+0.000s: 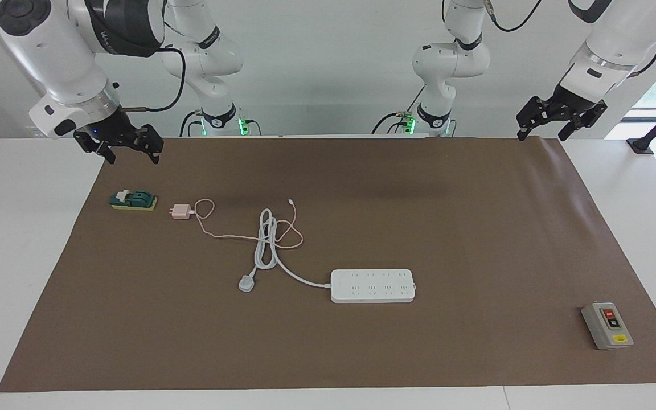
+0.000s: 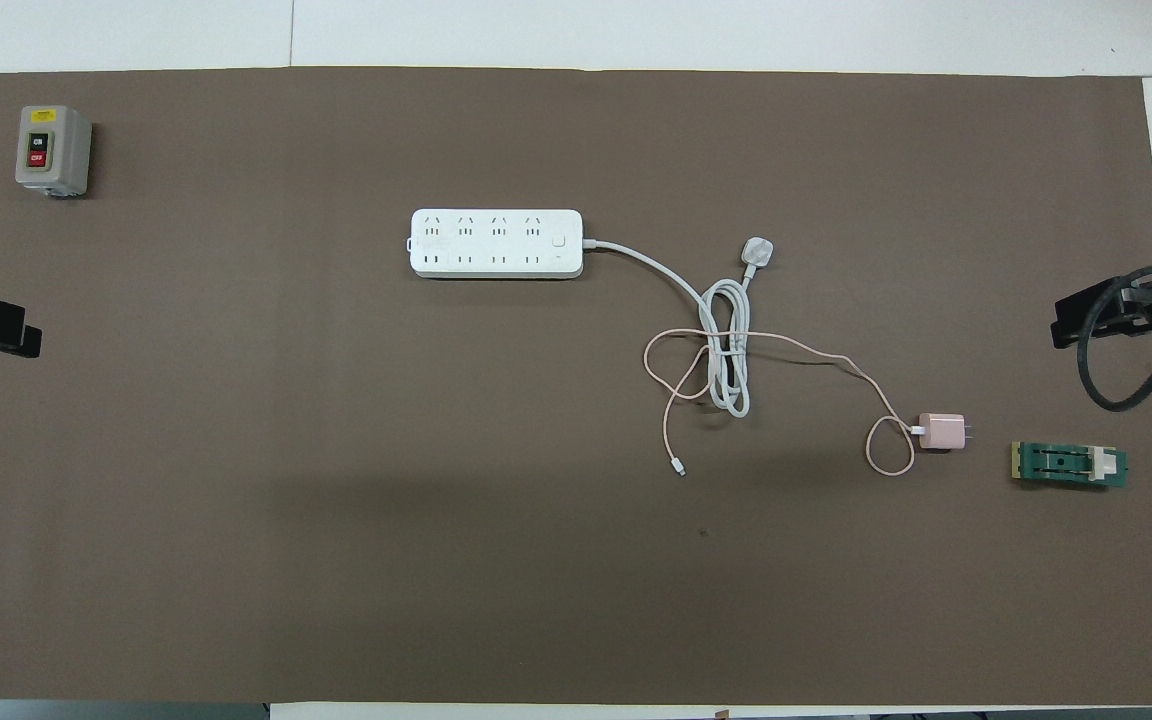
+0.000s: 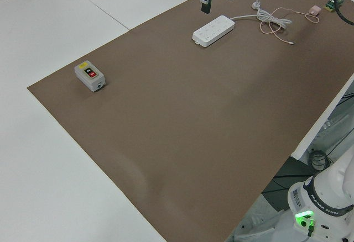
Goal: Plug charger into power strip
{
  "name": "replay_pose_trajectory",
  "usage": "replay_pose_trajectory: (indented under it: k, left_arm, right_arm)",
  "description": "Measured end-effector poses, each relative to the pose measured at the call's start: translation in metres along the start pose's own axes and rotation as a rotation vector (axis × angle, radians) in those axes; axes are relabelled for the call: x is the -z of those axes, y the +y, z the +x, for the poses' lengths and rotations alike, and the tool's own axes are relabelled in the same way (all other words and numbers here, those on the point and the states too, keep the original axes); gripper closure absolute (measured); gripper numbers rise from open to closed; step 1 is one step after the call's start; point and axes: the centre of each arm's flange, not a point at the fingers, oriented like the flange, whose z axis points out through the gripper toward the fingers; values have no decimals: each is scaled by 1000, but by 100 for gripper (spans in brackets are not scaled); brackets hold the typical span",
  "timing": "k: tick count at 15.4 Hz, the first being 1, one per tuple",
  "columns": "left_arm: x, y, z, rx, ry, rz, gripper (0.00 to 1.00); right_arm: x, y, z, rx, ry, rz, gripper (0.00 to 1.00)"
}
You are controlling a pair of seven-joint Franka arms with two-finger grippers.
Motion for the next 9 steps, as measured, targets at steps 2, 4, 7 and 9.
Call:
replay_pose_trajectory:
  k: [2,4,7,9]
  left_arm:
    - [0,0,0,1,0,0,0]
    - [0,-1,0,2,0,0,0]
    - [0,-1,0,2,-1,0,0]
    - [0,-1,0,2,-1,0,0]
  right_arm:
    - [0,0,0,0,0,0,0]
    - [0,0,0,0,0,0,0]
    - [0,0,0,0,-1,0,0]
    - [-2,2,0,-4,-3,1,0]
